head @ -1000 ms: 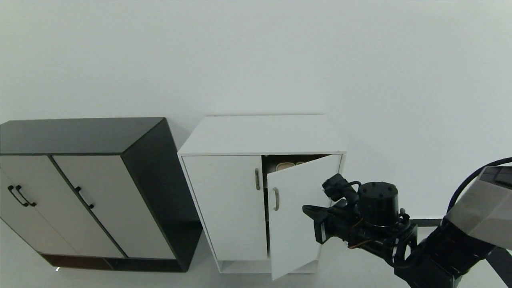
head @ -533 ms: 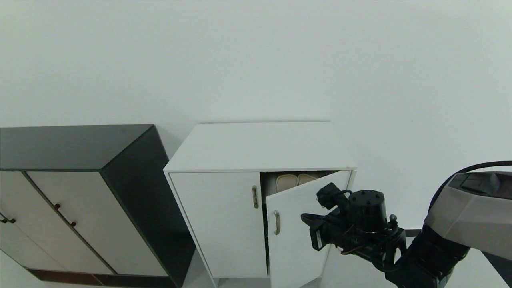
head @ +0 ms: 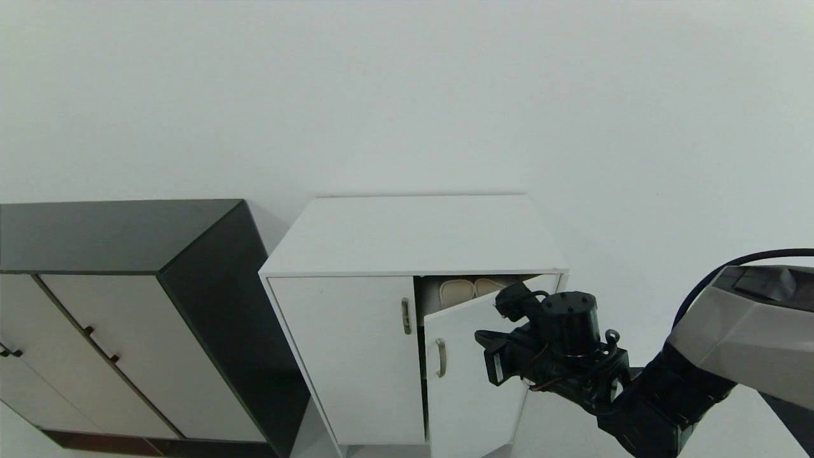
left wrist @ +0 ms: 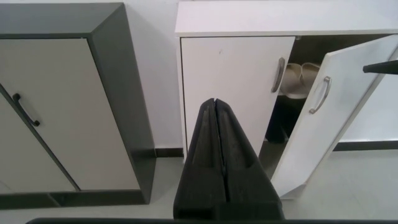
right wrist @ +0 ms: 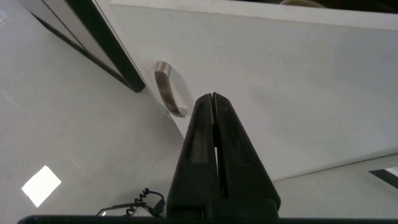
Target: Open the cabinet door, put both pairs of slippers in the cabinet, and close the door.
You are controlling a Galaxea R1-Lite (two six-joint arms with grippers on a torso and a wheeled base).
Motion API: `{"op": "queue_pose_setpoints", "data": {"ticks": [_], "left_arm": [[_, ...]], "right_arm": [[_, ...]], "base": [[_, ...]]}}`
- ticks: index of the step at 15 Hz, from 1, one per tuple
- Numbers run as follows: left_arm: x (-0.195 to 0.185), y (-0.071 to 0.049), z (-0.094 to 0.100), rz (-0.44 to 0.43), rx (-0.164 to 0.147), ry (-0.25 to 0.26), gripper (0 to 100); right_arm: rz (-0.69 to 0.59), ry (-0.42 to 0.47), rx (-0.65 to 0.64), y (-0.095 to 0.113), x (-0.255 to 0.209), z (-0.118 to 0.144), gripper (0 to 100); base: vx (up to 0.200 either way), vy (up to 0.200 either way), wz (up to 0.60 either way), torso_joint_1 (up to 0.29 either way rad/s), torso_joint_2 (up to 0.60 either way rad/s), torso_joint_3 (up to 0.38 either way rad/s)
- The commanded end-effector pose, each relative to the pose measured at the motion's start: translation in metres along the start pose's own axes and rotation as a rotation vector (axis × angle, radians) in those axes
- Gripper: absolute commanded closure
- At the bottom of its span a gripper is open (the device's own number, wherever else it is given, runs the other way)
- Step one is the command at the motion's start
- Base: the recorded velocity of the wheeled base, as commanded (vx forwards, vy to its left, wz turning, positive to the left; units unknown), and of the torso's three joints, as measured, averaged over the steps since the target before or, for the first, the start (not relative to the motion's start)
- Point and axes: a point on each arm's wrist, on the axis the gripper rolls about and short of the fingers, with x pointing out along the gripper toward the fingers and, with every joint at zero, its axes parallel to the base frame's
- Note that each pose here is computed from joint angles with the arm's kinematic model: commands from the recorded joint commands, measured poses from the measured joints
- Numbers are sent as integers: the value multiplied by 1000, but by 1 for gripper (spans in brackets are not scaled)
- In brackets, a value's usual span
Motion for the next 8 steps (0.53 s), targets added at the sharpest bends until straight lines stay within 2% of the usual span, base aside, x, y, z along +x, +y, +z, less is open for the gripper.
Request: {"op": "queue_pose_setpoints", "data": {"ticks": [1, 8], "left_arm": [[0, 0, 0, 1, 0, 0, 100], [0, 0, 0, -1, 0, 0, 100]], "right_arm": [[-9, 4, 6, -4, 7, -4, 100], [-31, -12, 39, -13, 29, -6, 100]], "base": [[0, 0, 0, 0, 0, 0], [0, 0, 0, 0, 0, 0]]}}
